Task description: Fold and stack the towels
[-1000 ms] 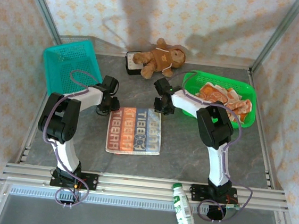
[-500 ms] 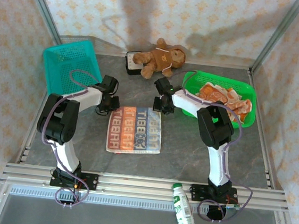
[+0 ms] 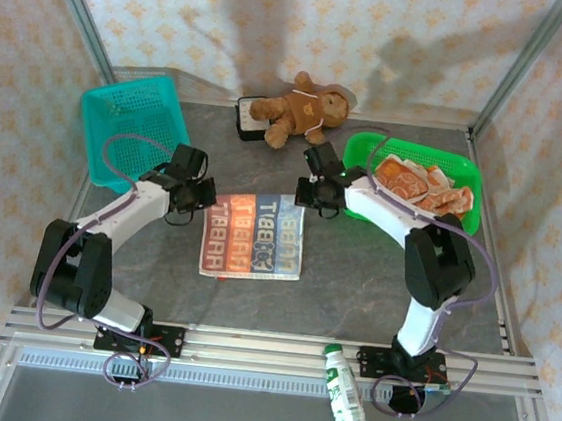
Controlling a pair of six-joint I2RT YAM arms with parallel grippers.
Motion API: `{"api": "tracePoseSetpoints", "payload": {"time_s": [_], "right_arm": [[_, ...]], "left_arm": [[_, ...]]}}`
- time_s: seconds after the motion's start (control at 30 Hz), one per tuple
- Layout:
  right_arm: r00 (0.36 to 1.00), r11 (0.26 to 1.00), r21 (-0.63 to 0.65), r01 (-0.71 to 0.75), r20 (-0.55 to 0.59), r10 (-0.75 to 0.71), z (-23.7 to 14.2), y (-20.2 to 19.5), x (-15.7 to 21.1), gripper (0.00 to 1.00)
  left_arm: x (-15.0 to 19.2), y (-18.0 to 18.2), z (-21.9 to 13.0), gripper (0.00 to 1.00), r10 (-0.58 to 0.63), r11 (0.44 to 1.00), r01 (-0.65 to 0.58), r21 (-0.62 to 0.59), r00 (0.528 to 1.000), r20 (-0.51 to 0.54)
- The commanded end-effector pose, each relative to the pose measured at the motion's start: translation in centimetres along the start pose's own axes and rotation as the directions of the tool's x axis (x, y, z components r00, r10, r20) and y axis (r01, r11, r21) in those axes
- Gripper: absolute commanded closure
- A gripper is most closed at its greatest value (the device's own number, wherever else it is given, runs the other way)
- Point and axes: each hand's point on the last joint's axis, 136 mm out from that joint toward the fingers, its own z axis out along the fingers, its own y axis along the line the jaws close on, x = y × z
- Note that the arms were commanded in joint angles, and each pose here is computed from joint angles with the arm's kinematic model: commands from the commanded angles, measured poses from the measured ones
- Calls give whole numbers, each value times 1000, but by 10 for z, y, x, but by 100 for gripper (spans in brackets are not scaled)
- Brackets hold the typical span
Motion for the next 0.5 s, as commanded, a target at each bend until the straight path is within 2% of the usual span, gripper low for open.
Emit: {"api": "tracePoseSetpoints", "payload": {"time_s": [0.0,0.17,0.2,0.23,0.27,0.3,0.37,0.4,0.47], "right_arm": [[999,999,-5,35,35,-35,-13,5,14,100],[997,998,-5,62,47,-62,-19,11,56,100],[997,998,-6,63,51,-63,-20,11,64,100],[996,998,-8,66,53,-65,-23,12,73,89],[996,998,-16,65,54,-64,-25,15,81,73],[997,998,-20,61,56,-60,-28,16,86,65],[997,999,-24,41,59,-40,-32,17,93,58],[998,999,-27,28,58,-26,-34,17,95,57],[998,1000,-19,13,61,-11,-35,16,93,57]], "left_arm": [[11,5,-10,100,-15,1000,14,3,999,35],[41,8,-27,100,30,1000,-29,-11,995,98],[49,10,-29,95,29,999,-28,-16,994,102],[56,13,-32,79,25,1000,-23,-19,994,107],[64,17,-35,68,7,1000,-5,-17,994,108],[71,19,-37,62,-9,1000,10,-9,994,105],[80,20,-44,44,-46,999,44,26,993,108],[81,20,-47,41,-62,998,58,37,992,112],[80,21,-53,41,-82,996,77,44,989,125]]}}
